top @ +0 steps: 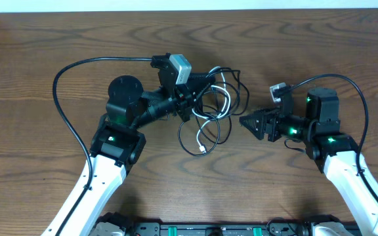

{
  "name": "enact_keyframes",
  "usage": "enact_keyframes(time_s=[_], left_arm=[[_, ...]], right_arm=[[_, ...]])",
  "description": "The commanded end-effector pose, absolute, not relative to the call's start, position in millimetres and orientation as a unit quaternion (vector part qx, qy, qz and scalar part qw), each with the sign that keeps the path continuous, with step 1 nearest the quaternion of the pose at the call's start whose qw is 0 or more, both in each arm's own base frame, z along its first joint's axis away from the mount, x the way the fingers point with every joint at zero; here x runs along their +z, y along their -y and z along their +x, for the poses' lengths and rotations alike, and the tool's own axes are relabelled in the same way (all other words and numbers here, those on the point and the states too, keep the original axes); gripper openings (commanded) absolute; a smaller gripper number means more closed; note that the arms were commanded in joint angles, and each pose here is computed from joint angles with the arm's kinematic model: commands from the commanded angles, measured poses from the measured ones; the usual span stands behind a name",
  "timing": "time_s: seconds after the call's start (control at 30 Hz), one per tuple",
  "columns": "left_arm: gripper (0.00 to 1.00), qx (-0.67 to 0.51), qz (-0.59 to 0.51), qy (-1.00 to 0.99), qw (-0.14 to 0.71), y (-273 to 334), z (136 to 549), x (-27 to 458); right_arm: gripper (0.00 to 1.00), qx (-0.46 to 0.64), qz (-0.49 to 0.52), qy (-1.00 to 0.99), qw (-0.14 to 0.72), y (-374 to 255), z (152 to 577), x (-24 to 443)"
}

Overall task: Untangle cables
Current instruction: 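Open the right gripper, release the strand, and hover beside the bundle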

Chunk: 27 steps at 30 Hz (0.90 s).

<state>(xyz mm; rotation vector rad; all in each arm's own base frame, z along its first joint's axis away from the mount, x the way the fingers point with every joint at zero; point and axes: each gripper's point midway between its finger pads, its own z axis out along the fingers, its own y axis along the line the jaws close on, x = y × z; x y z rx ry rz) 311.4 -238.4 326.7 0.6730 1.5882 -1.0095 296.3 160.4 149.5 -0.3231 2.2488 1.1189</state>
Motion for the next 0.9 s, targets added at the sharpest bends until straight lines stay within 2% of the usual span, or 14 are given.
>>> enact_keyframes(time_s=[0.0,0.27,0.4,0.47,0.6,0.87], left_arm=[[0.08,-0.413,0.289,-0.652,0.566,234.6,311.2,344.0],[0.08,-0.425,0.288,-0.652,0.558,236.0,308.3,344.7],[0.08,-0.465,0.277,-0.647,0.538,240.1,300.5,351.7],[0.08,-0.488,0.283,-0.638,0.524,243.8,292.7,355.9],[0.08,-0.512,0.3,-0.629,0.503,248.5,280.9,357.2],[0.07,-0.519,0.311,-0.624,0.495,250.2,275.8,357.0]], right_arm=[[0.7,0.453,-0.152,-0.824,0.305,-168.5,290.1,162.5],[0.61,0.4,-0.137,-0.837,0.348,-156.1,311.3,159.8],[0.48,0.334,-0.103,-0.861,0.369,-136.4,327.7,148.4],[0.48,0.305,-0.088,-0.87,0.378,-127.2,333.9,144.2],[0.55,0.27,-0.071,-0.879,0.387,-115.6,340.6,139.9],[0.58,0.235,-0.018,-0.892,0.385,-98.9,346.2,132.3]])
